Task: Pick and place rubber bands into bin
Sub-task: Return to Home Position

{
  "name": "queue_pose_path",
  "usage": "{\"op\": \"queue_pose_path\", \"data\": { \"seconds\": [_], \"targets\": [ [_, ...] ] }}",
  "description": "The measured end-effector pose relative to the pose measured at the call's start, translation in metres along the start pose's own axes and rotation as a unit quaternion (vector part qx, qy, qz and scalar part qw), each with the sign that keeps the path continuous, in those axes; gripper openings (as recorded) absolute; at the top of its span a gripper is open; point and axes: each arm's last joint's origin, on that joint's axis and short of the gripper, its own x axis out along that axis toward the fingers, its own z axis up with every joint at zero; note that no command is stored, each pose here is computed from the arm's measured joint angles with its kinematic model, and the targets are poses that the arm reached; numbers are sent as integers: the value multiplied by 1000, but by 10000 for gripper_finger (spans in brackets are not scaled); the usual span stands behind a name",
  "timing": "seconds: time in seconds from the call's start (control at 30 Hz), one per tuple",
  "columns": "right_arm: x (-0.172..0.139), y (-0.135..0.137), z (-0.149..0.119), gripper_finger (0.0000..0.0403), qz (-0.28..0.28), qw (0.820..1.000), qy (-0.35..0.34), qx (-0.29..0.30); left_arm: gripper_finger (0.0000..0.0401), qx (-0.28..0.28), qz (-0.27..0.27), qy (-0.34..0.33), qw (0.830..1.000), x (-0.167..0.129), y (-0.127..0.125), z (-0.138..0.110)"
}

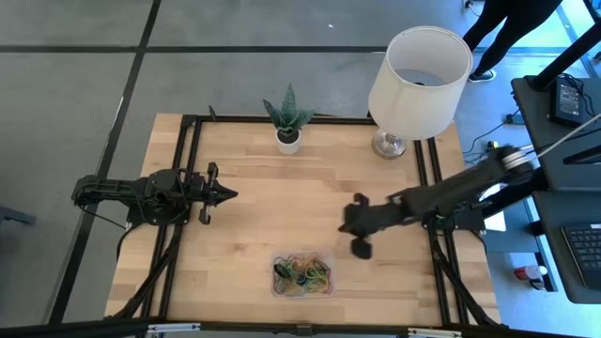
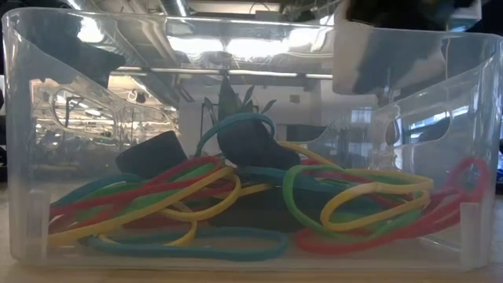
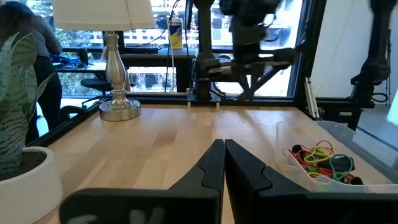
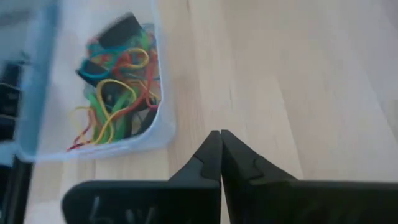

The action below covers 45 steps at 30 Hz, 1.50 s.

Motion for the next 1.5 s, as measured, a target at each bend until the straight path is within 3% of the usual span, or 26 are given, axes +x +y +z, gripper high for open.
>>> {"op": "queue_pose_path", "data": {
  "seconds": [0.23,0.6,0.9,1.1,1.17,1.3,1.5],
  "targets": [
    [-27,-42,-71,0,52,991,-121,-14,6,0,0,0,1000,0,0,0],
    [-46,-89,-124,0,96,954,-285,22,8,0,0,0,1000,0,0,0],
    [-62,-104,-141,0,122,912,-391,7,6,0,0,0,1000,0,0,0],
    [-77,-105,-143,0,124,886,-445,-34,7,0,0,0,1000,0,0,0],
    [-79,-107,-146,0,115,885,-450,-38,8,0,0,0,1000,0,0,0],
    [-73,-109,-150,0,92,902,-420,-35,8,0,0,-1,1000,0,0,0],
    [-73,-108,-151,0,87,898,-421,-88,6,0,0,0,1000,0,0,0]
  ]
}}
